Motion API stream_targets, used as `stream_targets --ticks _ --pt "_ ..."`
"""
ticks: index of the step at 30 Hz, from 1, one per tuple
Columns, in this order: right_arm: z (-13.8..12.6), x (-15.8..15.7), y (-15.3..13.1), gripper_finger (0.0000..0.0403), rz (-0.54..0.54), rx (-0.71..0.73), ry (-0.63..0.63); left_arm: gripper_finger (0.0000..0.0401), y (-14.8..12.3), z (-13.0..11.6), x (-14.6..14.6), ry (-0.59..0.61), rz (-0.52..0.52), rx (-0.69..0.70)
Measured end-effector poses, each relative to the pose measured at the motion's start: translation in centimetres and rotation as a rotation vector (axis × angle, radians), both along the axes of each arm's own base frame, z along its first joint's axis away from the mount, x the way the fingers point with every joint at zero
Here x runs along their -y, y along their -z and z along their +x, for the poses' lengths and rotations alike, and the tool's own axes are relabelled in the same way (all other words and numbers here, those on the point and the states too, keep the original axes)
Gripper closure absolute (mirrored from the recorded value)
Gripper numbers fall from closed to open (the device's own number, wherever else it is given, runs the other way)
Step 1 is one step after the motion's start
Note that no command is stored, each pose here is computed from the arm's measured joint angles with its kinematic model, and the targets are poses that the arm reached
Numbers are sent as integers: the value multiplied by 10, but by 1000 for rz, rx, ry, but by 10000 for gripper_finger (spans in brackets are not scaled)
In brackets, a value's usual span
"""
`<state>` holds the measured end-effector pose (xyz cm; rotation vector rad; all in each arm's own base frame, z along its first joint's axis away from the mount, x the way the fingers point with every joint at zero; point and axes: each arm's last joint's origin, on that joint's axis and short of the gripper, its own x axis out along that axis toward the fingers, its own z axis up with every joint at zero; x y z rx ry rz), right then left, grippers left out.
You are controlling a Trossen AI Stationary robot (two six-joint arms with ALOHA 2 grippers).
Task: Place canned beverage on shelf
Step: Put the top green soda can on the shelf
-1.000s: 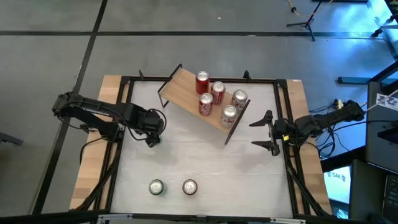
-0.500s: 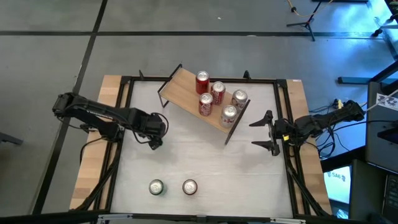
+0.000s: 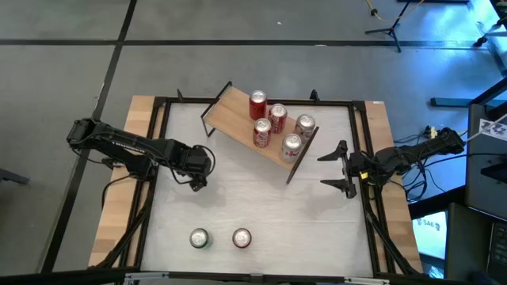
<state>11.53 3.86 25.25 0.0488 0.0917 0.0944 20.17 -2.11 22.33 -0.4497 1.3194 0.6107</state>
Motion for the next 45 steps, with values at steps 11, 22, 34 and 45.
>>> stream_targets --ticks 11,22,34,45 --pt "0 0 0 54 0 0 0 56 -1 4 -1 -8 31 48" --pt "0 0 0 54 0 -1 0 56 -1 4 0 -6 10 43" --pt "0 0 0 54 0 -1 0 101 -1 4 1 38 -9 37" --pt "0 0 0 54 -3 -1 0 114 -2 10 4 355 -44 57"
